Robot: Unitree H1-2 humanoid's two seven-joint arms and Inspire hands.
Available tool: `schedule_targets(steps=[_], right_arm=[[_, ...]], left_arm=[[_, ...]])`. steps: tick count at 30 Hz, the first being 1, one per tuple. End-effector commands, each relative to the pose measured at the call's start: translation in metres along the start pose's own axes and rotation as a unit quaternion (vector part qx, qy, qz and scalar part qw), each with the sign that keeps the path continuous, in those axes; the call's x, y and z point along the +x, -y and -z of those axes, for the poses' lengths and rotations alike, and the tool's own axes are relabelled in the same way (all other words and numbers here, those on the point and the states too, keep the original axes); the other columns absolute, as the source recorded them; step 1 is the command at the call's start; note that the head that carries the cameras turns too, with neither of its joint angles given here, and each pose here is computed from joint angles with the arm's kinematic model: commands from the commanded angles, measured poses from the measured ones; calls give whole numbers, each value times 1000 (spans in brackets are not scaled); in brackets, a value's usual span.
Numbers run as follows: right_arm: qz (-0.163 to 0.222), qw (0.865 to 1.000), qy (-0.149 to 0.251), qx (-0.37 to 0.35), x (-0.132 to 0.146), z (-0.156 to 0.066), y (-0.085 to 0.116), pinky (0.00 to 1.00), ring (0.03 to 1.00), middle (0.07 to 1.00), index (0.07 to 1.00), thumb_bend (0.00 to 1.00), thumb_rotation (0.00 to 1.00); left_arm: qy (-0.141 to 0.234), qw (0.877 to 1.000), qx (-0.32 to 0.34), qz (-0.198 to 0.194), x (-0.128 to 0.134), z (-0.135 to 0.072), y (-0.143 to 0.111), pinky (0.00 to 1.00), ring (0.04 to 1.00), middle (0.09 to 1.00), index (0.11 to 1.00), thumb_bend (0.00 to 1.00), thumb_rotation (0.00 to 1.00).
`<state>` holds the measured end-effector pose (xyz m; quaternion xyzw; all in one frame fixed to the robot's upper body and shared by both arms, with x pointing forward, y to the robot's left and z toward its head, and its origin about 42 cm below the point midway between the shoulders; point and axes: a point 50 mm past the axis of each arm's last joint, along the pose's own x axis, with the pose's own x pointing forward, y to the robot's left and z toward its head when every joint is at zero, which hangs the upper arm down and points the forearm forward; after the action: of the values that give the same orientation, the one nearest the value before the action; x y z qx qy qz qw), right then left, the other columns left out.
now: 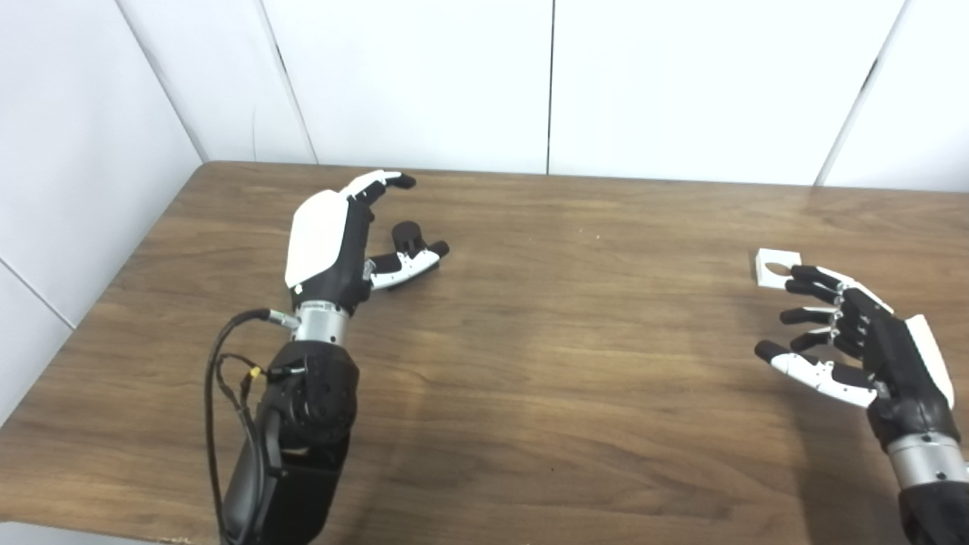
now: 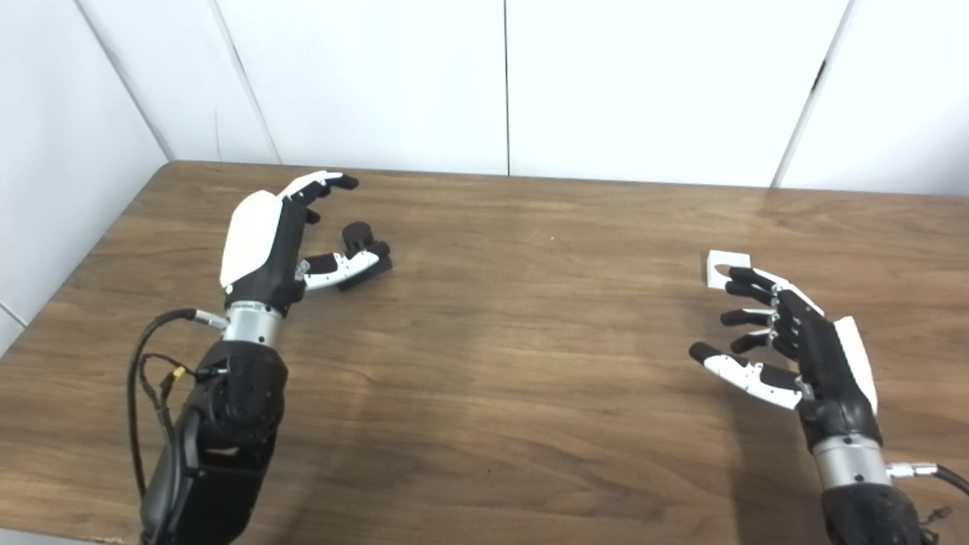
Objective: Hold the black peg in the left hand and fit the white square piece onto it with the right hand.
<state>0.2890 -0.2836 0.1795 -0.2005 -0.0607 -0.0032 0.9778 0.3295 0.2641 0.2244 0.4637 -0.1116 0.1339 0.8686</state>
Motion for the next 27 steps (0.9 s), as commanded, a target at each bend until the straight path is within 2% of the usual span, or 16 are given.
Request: schedule_targets(steps=[1, 3, 5, 7, 11, 15, 21, 27], right_arm=[[12, 999, 42, -2, 7, -17, 6, 474, 642, 764, 763, 563, 0], [11, 999, 42, 1, 7, -16, 6, 471, 635, 763, 761, 563, 0], [11, 999, 43, 1, 7, -16, 6, 468, 629, 758, 756, 568, 0], [13, 999, 42, -2, 6, -17, 5, 468, 634, 756, 756, 570, 0], [14, 999, 44, -2, 5, -17, 5, 467, 635, 753, 754, 569, 0], [15, 999, 43, -1, 4, -18, 5, 458, 631, 755, 751, 568, 0], [15, 999, 43, -3, 2, -18, 6, 462, 637, 762, 759, 566, 0], [16, 999, 39, -3, 1, -20, 6, 466, 637, 758, 758, 567, 2]], left_arm=[[18, 999, 32, -29, 18, -6, -14, 657, 833, 855, 725, 714, 300], [13, 998, 47, -30, 22, -5, -14, 686, 855, 868, 727, 726, 308], [5, 998, 60, -28, 27, -4, -15, 788, 896, 898, 739, 746, 334], [-3, 997, 68, -22, 31, -3, -15, 833, 909, 910, 746, 762, 337], [-20, 996, 91, -8, 38, 0, -12, 841, 920, 931, 759, 803, 372], [-34, 992, 120, 20, 45, 5, -6, 926, 994, 996, 799, 873, 477], [-36, 988, 141, 47, 52, 14, 5, 947, 1000, 1000, 796, 940, 471], [-45, 986, 150, 59, 56, 22, 15, 953, 1000, 1000, 780, 945, 460]])
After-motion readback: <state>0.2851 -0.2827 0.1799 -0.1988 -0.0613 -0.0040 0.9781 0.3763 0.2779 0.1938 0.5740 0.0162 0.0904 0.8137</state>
